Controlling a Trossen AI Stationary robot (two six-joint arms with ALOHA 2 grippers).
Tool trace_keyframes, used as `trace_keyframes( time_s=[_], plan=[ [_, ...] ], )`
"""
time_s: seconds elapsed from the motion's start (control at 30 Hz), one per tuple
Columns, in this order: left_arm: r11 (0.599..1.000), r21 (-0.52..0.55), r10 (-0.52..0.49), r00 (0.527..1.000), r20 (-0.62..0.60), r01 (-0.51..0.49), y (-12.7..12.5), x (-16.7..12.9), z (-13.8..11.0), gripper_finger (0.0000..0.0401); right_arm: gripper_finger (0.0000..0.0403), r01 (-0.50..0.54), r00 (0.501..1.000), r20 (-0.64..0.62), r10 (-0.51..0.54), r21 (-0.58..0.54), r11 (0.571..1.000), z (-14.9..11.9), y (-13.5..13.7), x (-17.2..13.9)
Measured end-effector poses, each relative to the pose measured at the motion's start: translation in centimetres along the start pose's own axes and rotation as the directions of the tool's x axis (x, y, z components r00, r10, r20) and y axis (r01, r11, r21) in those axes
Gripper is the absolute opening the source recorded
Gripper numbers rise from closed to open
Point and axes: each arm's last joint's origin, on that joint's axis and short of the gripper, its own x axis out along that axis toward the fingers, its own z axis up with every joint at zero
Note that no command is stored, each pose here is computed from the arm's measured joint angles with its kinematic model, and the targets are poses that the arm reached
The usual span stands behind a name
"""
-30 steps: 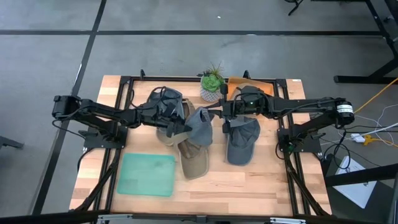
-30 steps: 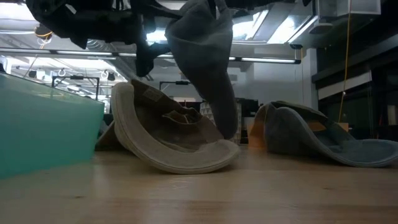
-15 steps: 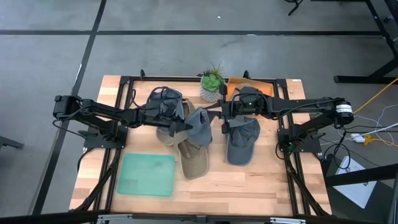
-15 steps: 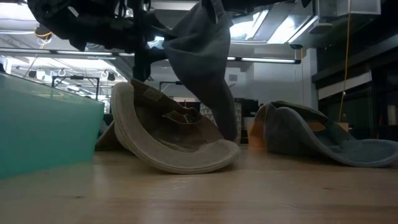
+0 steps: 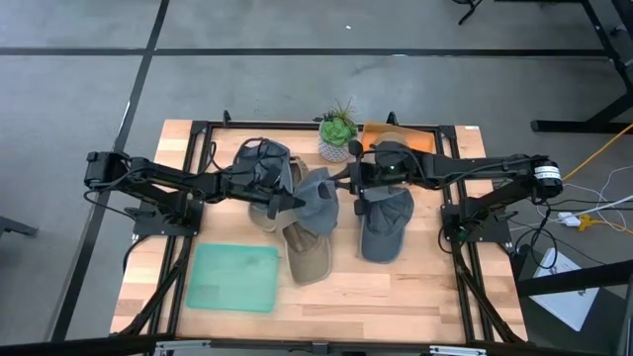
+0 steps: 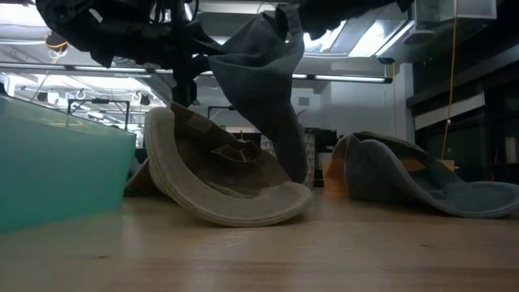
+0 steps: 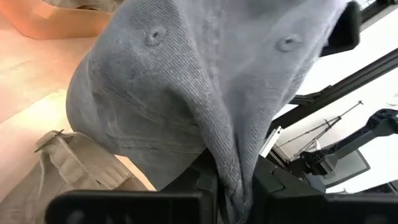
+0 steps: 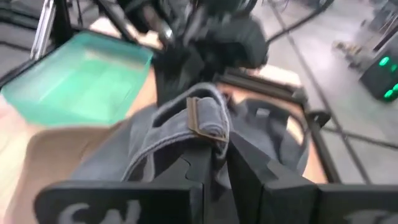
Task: Pick & Place hat
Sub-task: Put the bottom left blue cap into the green bin
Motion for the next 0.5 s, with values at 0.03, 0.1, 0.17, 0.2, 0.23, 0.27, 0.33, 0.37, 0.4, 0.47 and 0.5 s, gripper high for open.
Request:
trace_keyframes(
  time_s=[0.03, 0.1, 0.17, 0.2, 0.23, 0.27, 0.33, 0.37, 0.4, 0.47, 0.5],
  plan=[
    [1.000, 0.000, -0.001, 1.000, -0.001, 0.001, 0.0, 0.0, 0.0, 0.0032, 0.0048, -0.007, 1.000, -0.021, 0.007, 0.004, 1.000, -0.2, 0.1, 0.0],
    [1.000, -0.001, 0.000, 1.000, -0.002, 0.000, 0.0, 0.0, 0.0, 0.0032, 0.0049, -0.018, 0.998, -0.059, 0.020, 0.023, 1.000, -0.6, 0.2, 0.0],
    [1.000, -0.001, 0.000, 1.000, -0.002, 0.000, 0.0, 0.0, 0.0, 0.0031, 0.0049, -0.025, 0.996, -0.090, 0.030, 0.063, 0.998, -0.9, 0.3, 0.0],
    [1.000, -0.001, 0.000, 1.000, -0.002, 0.000, 0.0, 0.0, 0.0, 0.0031, 0.0049, -0.027, 0.994, -0.107, 0.036, 0.082, 0.996, -1.0, 0.4, -0.1],
    [1.000, -0.001, 0.000, 1.000, -0.002, 0.000, 0.0, 0.0, 0.0, 0.0031, 0.0049, -0.029, 0.991, -0.124, 0.042, 0.101, 0.994, -1.2, 0.4, -0.1],
    [1.000, -0.001, 0.000, 1.000, -0.002, 0.000, 0.0, 0.0, 0.0, 0.0031, 0.0049, -0.031, 0.989, -0.141, 0.048, 0.118, 0.993, -1.4, 0.5, -0.1],
    [1.000, -0.001, 0.000, 1.000, -0.002, 0.000, 0.0, 0.0, 0.0, 0.0031, 0.0049, -0.034, 0.983, -0.175, 0.059, 0.142, 0.989, -1.7, 0.6, -0.2],
    [1.000, -0.001, 0.000, 1.000, -0.002, 0.000, 0.0, 0.0, 0.0, 0.0031, 0.0049, -0.035, 0.980, -0.191, 0.064, 0.149, 0.988, -1.8, 0.6, -0.2],
    [1.000, -0.001, 0.000, 1.000, -0.002, 0.000, 0.0, 0.0, 0.0, 0.0031, 0.0049, -0.038, 0.976, -0.207, 0.070, 0.153, 0.987, -2.0, 0.7, -0.2],
    [1.000, -0.002, 0.000, 1.000, -0.003, 0.000, 0.0, 0.0, 0.0, 0.0031, 0.0049, -0.041, 0.970, -0.231, 0.077, 0.157, 0.987, -2.2, 0.8, -0.3],
    [1.000, -0.002, 0.000, 1.000, -0.004, 0.000, 0.0, 0.0, 0.0, 0.0031, 0.0049, -0.042, 0.968, -0.238, 0.079, 0.156, 0.987, -2.3, 0.8, -0.3]
  ],
)
